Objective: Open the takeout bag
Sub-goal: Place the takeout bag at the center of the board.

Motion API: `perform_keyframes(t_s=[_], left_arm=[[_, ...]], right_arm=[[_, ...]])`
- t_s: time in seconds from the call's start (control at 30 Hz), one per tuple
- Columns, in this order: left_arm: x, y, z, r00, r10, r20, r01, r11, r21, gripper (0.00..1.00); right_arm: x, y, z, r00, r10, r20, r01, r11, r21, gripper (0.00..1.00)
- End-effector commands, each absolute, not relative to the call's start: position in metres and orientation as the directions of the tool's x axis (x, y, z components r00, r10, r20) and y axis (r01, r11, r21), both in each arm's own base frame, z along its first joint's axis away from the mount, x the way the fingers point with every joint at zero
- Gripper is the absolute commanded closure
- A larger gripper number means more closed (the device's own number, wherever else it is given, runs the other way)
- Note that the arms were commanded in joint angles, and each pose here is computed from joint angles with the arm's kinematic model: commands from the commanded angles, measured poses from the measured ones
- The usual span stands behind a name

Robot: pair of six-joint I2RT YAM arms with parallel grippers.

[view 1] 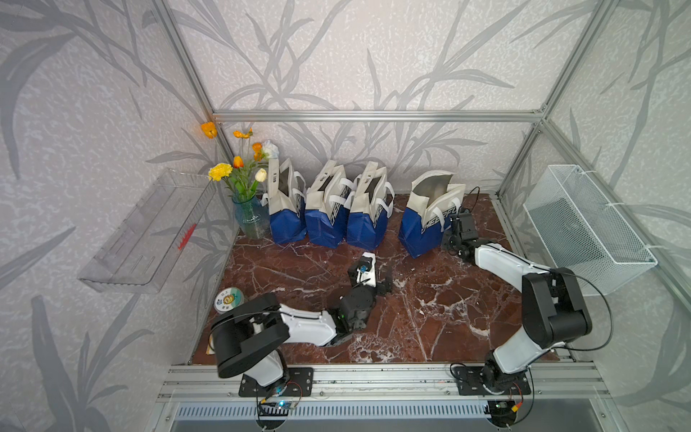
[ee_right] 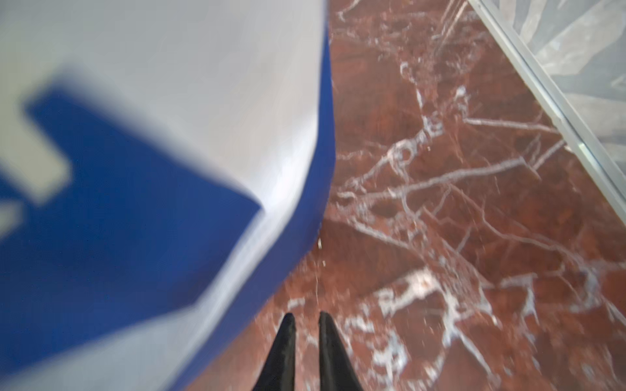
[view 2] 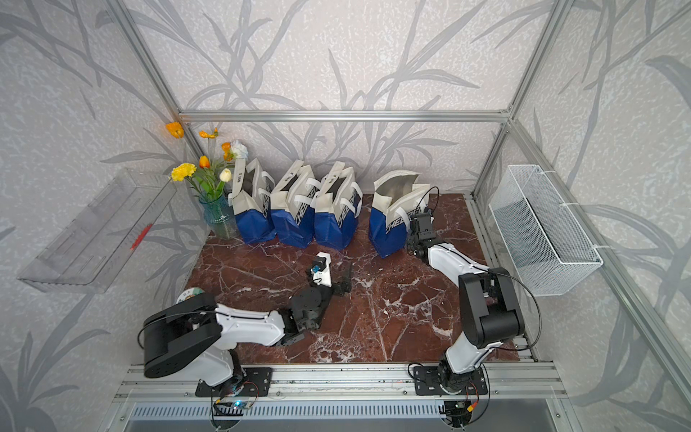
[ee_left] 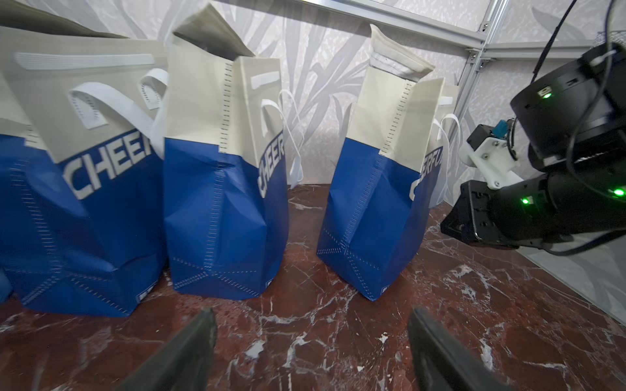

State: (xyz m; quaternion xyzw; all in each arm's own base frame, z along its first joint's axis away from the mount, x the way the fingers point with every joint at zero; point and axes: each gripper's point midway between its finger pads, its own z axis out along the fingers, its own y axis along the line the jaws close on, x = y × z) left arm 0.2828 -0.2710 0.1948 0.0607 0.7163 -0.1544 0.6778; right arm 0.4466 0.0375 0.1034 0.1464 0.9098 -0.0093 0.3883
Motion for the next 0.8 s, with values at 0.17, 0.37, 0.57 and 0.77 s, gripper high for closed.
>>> perform_keyframes(t_s=[0.17,0.37,0.57,0.77], left_arm=[[0.253,-0.201,0.193,-0.128,0.058,-0.99,0.281,0.959,0.02,0.09],[0.236,-0.173,0.191,-0.161,0.026,-0.987,0.341,0.94,-0.031,0.03],[0.235,-0.165,0.179,-0.188,0.032,-0.982,0.328,0.944,-0.032,0.0],[0.256,-0.147,0.155,-0.302,-0.008,-0.953,0.211,0.975,-0.075,0.0]], right_arm=[[0.503,0.04,0.093,-0.653,0.299,-0.696,0.259,0.952,0.165,0.84],[0.54,0.042,0.076,-0.678,0.325,-0.66,0.259,0.945,0.2,0.86],[0.566,0.055,0.073,-0.705,0.319,-0.634,0.21,0.947,0.244,0.85],[0.558,0.056,0.072,-0.729,0.321,-0.605,0.212,0.946,0.246,0.78]])
